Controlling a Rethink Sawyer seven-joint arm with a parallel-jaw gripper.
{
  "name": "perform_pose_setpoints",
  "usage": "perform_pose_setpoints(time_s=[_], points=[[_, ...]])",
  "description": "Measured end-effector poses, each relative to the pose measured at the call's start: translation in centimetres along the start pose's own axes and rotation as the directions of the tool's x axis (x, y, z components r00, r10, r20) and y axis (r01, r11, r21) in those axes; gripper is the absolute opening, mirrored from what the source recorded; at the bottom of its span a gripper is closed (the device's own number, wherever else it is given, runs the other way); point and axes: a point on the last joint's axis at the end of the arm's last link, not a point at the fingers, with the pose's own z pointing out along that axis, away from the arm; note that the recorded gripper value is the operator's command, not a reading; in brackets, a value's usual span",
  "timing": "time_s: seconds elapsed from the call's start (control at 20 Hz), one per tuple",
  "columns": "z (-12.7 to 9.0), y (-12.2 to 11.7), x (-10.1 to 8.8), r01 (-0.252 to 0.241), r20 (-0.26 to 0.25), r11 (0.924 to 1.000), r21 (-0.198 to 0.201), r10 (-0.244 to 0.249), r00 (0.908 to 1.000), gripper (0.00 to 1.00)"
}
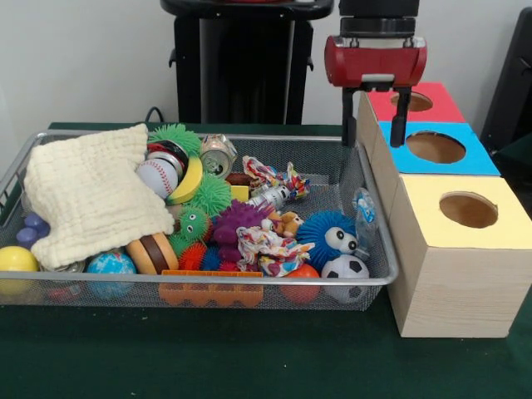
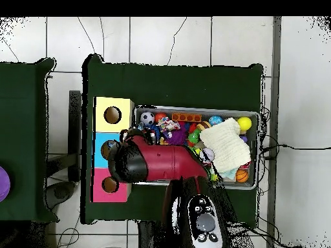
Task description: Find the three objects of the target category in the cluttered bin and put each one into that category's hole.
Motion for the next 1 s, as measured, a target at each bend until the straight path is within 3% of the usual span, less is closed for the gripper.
perform_pose_setpoints(time_s=[0.45,0.7,1.0], points=[[-0.8,2.8,-0.1,0.031,-0.011,0.9994,0.015,-0.031,0.9995,1.00],[0.3,3.2,0.7,0.040,-0.017,0.9990,0.020,-0.040,0.9991,1.00],[2.5,3.2,1.7,0.046,0.012,0.9984,0.033,-0.047,0.9988,1.00]])
